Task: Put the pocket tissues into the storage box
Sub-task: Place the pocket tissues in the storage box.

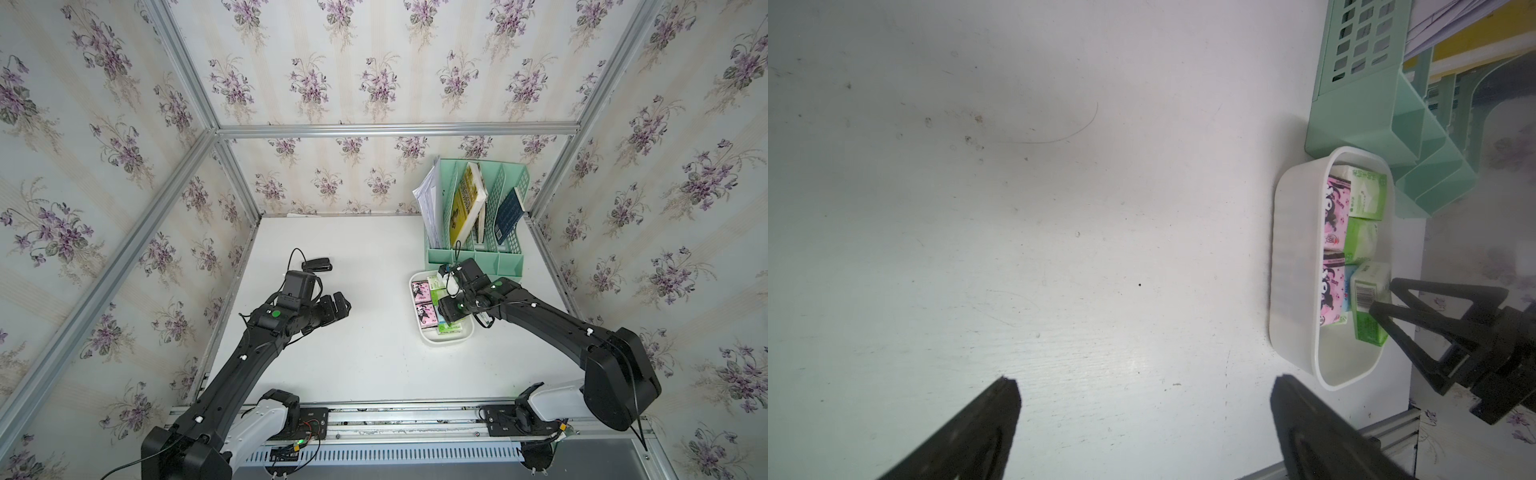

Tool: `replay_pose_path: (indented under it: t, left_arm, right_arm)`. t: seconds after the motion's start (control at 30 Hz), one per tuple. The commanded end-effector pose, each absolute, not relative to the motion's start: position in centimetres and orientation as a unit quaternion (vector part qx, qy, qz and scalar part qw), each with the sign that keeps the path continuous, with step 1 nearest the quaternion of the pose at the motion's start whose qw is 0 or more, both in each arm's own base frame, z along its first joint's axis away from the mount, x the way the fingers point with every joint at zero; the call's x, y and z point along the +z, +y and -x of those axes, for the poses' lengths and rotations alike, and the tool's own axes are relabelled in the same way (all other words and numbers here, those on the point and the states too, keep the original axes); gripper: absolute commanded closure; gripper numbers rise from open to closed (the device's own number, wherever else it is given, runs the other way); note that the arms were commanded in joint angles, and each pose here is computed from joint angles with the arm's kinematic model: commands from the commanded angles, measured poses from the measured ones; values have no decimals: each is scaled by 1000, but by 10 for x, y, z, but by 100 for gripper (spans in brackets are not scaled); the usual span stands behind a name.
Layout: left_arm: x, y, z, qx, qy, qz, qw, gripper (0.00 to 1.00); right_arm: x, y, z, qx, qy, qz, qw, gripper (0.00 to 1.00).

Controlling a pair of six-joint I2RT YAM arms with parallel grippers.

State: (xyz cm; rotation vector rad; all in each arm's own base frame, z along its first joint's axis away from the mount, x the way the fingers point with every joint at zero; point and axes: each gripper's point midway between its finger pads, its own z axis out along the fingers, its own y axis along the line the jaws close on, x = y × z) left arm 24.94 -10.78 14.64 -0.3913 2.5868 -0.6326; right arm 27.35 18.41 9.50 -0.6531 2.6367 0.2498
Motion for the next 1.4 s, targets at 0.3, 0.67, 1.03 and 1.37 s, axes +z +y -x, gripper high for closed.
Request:
replay_pose_path:
  t: [0.3,0.67,1.03,1.37]
  left_arm:
    - [146,-106,-249,-223,938,138,226,1]
    - [148,-107,-250,-226,937,137,229,1]
    - [150,-107,-250,-225,937,136,231,1]
    - [144,-107,-251,-224,938,137,229,1]
  right_arm:
    - [115,183,-284,51,937,230,257,33]
    - [107,185,-281,47,939,251,232,26]
    - [81,186,-274,48,943,266,194,33]
    - [111,205,-266,54,918,326,220,68]
